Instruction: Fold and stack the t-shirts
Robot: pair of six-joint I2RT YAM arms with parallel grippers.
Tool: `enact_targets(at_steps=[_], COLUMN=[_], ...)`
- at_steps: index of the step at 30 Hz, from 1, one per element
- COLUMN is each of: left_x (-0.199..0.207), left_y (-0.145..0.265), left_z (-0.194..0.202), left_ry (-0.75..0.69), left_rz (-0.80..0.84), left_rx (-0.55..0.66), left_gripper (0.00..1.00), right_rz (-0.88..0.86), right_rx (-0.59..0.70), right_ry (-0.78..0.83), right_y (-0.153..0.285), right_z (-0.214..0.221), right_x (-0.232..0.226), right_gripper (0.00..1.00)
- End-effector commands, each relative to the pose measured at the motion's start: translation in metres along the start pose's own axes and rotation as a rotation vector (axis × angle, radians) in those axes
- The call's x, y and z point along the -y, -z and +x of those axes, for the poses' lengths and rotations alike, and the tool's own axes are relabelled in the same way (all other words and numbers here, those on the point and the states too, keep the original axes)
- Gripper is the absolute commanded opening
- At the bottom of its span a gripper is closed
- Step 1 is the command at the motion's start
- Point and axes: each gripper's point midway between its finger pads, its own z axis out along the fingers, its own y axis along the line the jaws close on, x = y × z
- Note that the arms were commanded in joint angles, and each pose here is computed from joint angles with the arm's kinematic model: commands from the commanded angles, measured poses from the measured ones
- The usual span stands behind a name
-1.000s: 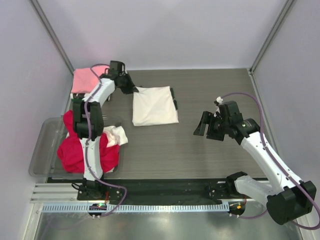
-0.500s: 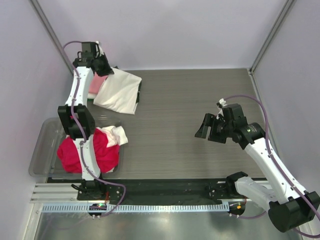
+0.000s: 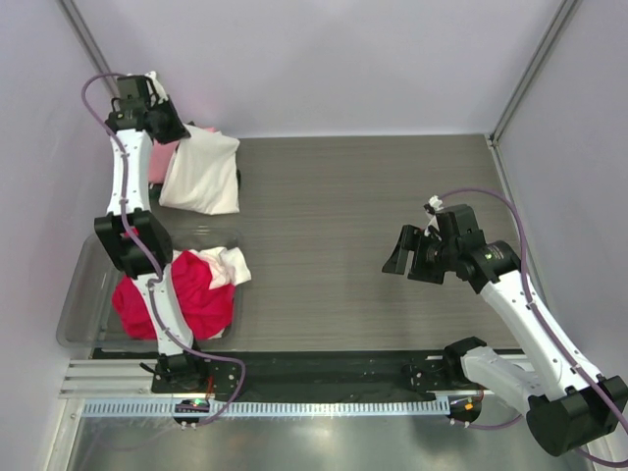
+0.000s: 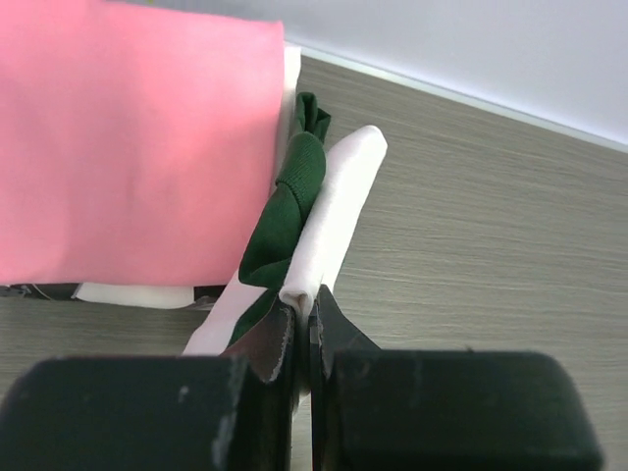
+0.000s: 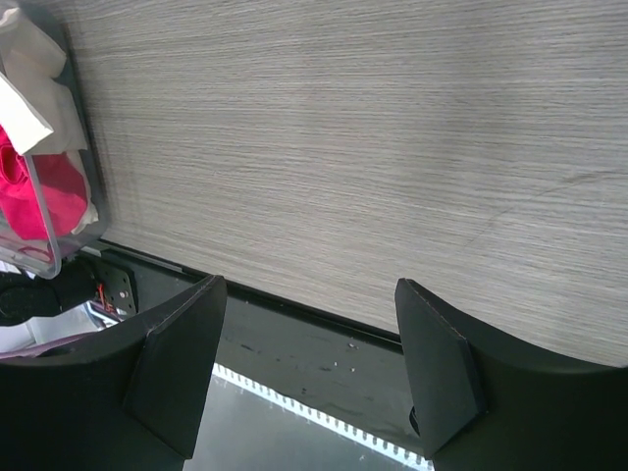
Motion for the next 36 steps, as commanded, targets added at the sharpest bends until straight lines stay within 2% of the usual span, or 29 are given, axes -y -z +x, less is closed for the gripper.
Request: enact_targets(at_steps=[1,10,15,36], left_x=[0.037,0.048,0.052,0.037], left_y=[0.07,0.117,0.133,0.088], left_z=[-0.068,-0.105,-0.115,-0.115], left_ry=[-0.085,-0.085,-0.104,-0.066], left_rz=[0.123,0.216,0.241,0.328], left_rx=[0.222,0.356,0.393,0.344], left_gripper=[0.0,0.0,0.0,0.0], right_rz=[-0.02,-0.007,0.013,0.055], right_rx=[0.002,-0.028,-0.048,-0.11], right_ry=[0.027,0.039,0.041,0.03], right_y=[0.004,-0.001,-0.004,-0.029], right_z=[-0.001,0.004,0.009,0.015], right_x=[-0.005,0.0,0.006,0.019], right_gripper=[0.76,0.75,0.75,0.75])
